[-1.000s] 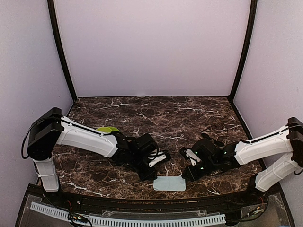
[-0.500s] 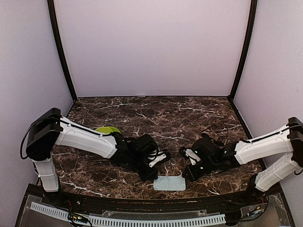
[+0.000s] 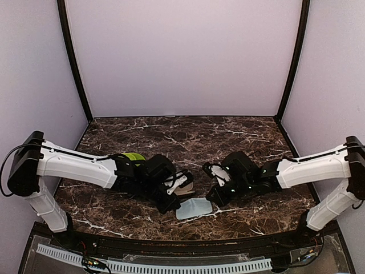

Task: Organize the sunglasses
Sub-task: Pick up the folded cleaning cloth from the corner of the board, then place the folded cleaning cloth in the sunglasses case.

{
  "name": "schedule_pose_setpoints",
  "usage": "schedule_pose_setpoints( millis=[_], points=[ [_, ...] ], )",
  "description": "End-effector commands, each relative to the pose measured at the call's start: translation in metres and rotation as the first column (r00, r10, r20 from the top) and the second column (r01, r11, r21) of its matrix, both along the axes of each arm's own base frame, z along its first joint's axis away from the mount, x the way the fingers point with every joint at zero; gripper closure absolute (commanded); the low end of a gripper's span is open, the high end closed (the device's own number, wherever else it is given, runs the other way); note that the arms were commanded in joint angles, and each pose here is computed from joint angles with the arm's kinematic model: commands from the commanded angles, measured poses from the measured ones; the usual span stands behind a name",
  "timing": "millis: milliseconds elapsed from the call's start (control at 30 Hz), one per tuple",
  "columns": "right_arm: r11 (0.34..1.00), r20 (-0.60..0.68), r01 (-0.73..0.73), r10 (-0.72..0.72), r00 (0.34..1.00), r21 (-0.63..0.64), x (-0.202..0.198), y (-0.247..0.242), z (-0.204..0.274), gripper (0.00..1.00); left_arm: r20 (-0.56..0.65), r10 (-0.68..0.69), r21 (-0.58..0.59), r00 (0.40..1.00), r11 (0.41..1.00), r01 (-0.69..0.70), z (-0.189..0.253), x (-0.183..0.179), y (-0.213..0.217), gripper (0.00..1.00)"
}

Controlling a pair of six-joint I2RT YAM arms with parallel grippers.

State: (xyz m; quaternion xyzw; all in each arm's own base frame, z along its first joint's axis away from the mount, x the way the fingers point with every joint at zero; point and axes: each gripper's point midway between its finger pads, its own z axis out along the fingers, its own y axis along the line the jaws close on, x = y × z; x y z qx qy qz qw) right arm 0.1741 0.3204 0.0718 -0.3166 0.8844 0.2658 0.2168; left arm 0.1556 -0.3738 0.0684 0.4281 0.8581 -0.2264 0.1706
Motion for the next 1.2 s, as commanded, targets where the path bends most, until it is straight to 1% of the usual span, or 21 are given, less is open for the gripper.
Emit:
schedule_pose_setpoints(
  millis=[0, 233, 500, 667, 1167],
  points=[
    [0.998, 0.067, -0.055, 0.053, 0.996, 0.035, 0.016, 0.025, 0.019, 1.00, 0.024, 0.078, 0.024, 0.997, 0.997, -0.079, 0.015, 0.006, 0.027, 1.00],
    [0.995, 0.088, -0.092, 0.087, 0.992, 0.045, 0.035, 0.054, 0.032, 1.00, 0.056, 0.150, 0.042, 0.987, 0.987, -0.152, 0.028, 0.019, 0.061, 1.00],
    [0.993, 0.090, -0.108, 0.103, 0.991, 0.052, 0.051, 0.072, 0.036, 1.00, 0.074, 0.201, 0.056, 0.977, 0.977, -0.205, 0.029, 0.036, 0.077, 1.00],
    [0.994, 0.078, -0.097, 0.093, 0.993, 0.045, 0.059, 0.074, 0.031, 1.00, 0.065, 0.223, 0.076, 0.973, 0.971, -0.227, 0.022, 0.043, 0.080, 1.00],
    [0.996, 0.064, -0.078, 0.076, 0.995, 0.040, 0.075, 0.073, 0.027, 1.00, 0.059, 0.264, 0.080, 0.963, 0.960, -0.268, 0.017, 0.062, 0.079, 1.00]
  ],
)
